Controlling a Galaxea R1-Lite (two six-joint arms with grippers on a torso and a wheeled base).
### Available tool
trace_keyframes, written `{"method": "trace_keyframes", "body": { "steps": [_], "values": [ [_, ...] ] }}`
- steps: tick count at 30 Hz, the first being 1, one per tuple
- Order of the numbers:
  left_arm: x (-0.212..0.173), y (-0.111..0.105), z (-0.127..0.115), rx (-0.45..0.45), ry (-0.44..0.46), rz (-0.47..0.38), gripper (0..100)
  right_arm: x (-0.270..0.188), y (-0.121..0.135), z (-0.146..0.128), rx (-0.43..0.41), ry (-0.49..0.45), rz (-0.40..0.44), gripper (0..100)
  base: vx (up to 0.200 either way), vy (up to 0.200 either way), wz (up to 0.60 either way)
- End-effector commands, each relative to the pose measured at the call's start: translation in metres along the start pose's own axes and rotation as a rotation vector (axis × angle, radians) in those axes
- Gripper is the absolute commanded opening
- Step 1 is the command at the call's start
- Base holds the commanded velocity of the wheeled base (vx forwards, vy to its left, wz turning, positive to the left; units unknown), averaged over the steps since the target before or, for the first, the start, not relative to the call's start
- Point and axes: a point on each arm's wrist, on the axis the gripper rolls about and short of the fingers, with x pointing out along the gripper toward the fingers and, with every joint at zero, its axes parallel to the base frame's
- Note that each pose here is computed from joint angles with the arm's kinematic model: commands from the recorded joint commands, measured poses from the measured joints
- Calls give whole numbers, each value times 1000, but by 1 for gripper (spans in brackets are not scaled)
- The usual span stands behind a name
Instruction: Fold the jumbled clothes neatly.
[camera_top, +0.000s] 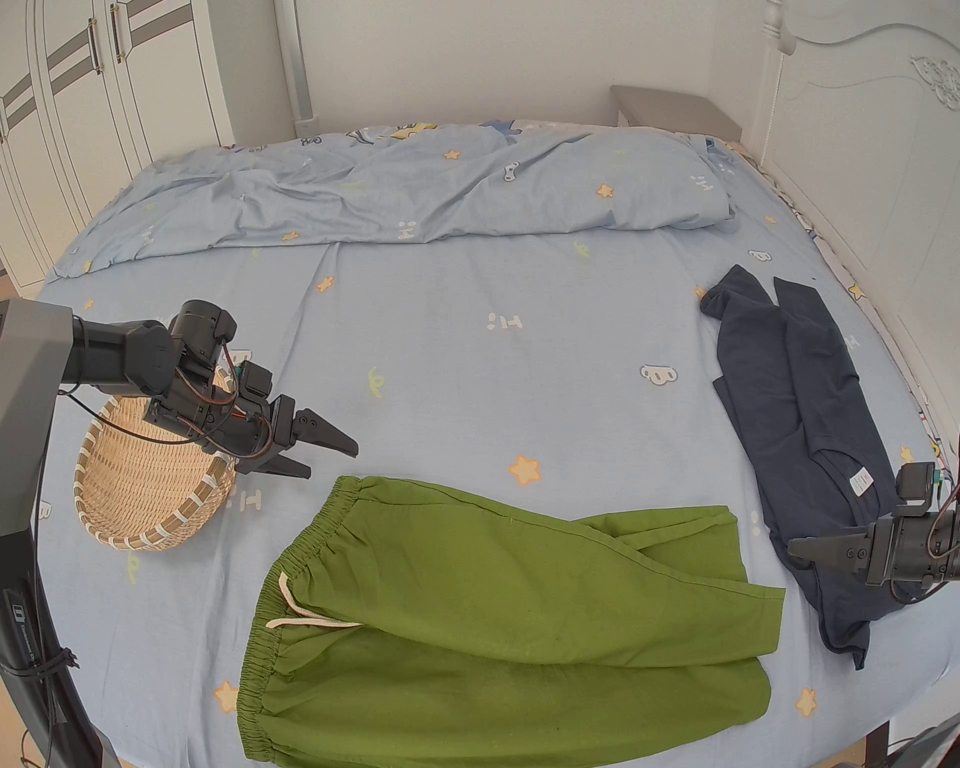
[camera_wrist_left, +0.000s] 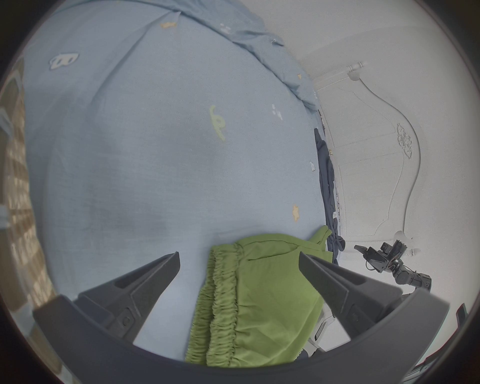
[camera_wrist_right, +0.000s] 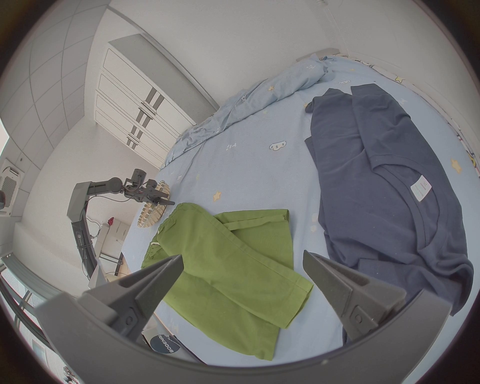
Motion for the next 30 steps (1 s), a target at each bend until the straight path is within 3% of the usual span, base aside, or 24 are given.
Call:
{"method": "trace_keyframes", "body": {
  "steps": [1, 10, 17, 18, 30],
  "values": [
    [20, 17, -2, -31, 37, 1, 100, 1, 2, -2, -5, 9, 11, 100, 0, 0, 0],
    [40, 2, -2, 6, 73, -27, 100, 2, 1, -2, -1, 13, 8, 100, 0, 0, 0],
    [41, 3, -1, 6, 73, -27, 100, 3, 1, -3, 2, 18, 6, 100, 0, 0, 0],
    [41, 3, -1, 6, 73, -27, 0, 3, 1, -3, 2, 18, 6, 100, 0, 0, 0],
    [35, 4, -1, -3, 67, -21, 0, 7, -3, -6, 20, 42, -4, 100, 0, 0, 0]
  ]
}}
